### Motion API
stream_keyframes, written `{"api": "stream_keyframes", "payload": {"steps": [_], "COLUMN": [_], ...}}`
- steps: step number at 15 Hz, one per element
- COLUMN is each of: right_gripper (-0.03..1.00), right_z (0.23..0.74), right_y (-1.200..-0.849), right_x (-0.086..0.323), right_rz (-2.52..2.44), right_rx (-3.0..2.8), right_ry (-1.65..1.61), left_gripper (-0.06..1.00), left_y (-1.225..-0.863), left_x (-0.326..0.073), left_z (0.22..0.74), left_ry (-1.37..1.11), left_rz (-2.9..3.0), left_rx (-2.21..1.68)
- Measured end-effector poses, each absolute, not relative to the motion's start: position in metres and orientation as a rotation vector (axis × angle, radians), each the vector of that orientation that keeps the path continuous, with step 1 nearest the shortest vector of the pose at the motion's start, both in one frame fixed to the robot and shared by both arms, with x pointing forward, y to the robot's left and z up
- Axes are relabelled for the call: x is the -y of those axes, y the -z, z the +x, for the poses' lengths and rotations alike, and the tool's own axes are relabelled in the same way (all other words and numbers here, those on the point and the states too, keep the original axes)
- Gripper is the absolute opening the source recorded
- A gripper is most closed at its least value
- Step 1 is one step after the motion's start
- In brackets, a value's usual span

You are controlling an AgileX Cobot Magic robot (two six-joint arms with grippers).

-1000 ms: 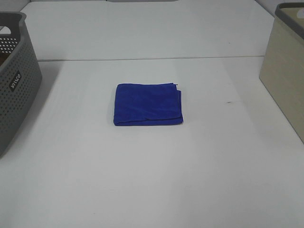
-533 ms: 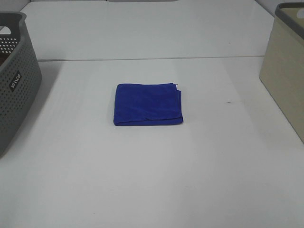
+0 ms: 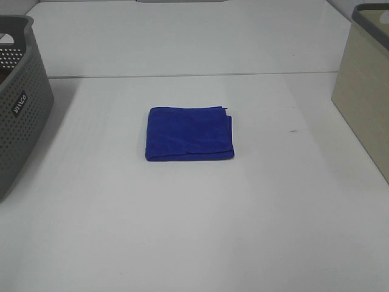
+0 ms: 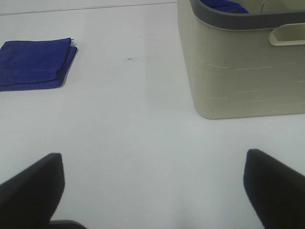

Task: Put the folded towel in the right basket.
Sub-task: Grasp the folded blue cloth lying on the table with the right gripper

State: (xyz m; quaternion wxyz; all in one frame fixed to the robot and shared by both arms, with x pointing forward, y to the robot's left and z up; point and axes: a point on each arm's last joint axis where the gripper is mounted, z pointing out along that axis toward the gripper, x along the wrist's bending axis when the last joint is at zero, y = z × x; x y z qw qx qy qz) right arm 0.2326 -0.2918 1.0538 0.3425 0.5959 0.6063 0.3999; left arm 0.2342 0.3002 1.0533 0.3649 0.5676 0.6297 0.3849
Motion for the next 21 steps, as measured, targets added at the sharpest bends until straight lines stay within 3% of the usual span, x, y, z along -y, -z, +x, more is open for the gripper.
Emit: {"api": "stream_keyframes", "payload": {"steps": [16,18,21], "right_gripper": [0.97,0.97,0.97], "right_z": [0.233,0.240,0.299], "right_y": [-1.054,-1.078,-1.137], "right_x": [0.292,0.291,0.289], "right_rz": [1.549,1.576,1.796], "right_rx": [-1.577,-1.602,-1.764], "right_ry": [-1.041,-1.035,-0.878], "left_gripper": [0.97,0.97,0.97], "left_y": [-1.053,-1.053,-1.053], "left_x": [-0.300,-0.300,-0.300], "left_z": [0.234,0.234,0.234], "left_ry": [-0.991,-0.991,-0.991], "left_rz": [1.460,1.460,1.460], "left_rx": [-1.620,-1.620,-1.620]}}
